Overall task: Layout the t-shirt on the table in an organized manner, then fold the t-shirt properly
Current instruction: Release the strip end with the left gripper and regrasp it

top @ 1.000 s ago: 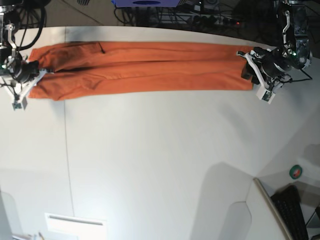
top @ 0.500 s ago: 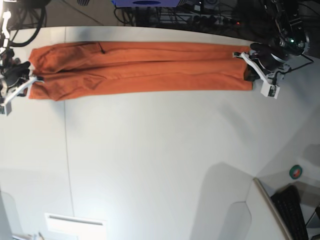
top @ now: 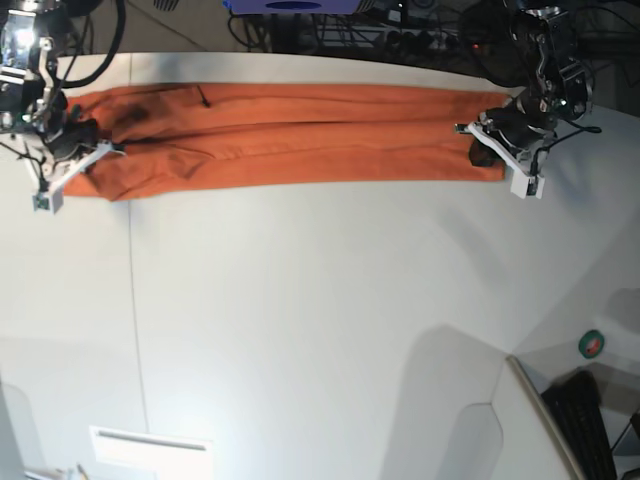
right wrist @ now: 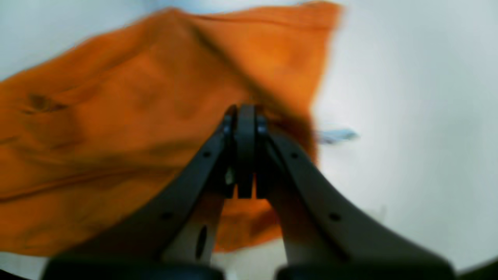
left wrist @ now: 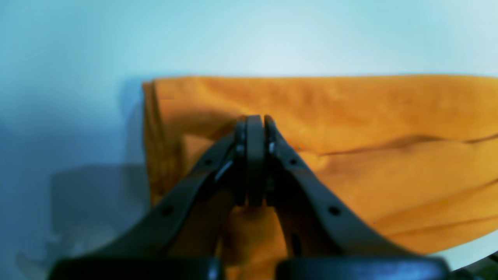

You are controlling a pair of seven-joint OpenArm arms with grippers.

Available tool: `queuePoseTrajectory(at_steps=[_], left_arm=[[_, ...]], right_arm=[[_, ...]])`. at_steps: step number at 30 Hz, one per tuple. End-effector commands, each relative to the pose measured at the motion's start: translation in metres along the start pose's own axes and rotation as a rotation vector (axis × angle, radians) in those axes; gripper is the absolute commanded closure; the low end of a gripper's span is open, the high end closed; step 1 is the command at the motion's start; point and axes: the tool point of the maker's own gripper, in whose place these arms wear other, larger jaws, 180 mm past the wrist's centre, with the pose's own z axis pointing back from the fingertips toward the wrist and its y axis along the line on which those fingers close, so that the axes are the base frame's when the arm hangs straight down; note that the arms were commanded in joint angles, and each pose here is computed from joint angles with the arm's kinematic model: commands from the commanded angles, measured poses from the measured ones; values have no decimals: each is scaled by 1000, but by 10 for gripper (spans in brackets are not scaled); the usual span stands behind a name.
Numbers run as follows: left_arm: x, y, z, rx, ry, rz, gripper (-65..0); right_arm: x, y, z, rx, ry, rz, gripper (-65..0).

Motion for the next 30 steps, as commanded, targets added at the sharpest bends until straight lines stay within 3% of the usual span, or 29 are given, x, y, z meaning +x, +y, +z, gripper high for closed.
queuePoseTrajectory(at_steps=[1,7,16,25,30], left_arm=[[18,0,-2,-9,-39,-22,0],[19,-10,-19,-51,-1,-48,0],[43,-9,-28,-55,-29,-42,0],[63,-10,-6,-29,-107,-93,0],[68,11,25,46,-143,-88,0]], right_arm=[[7,-8,1,-15,-22,13,0],[-7,-18,-14,-31,37,-14,0],[-1,-28,-17,-46,18,-10,0],[35,-17,7,-37,-100,42,0],[37,-16,8,-34,-104,41,0]])
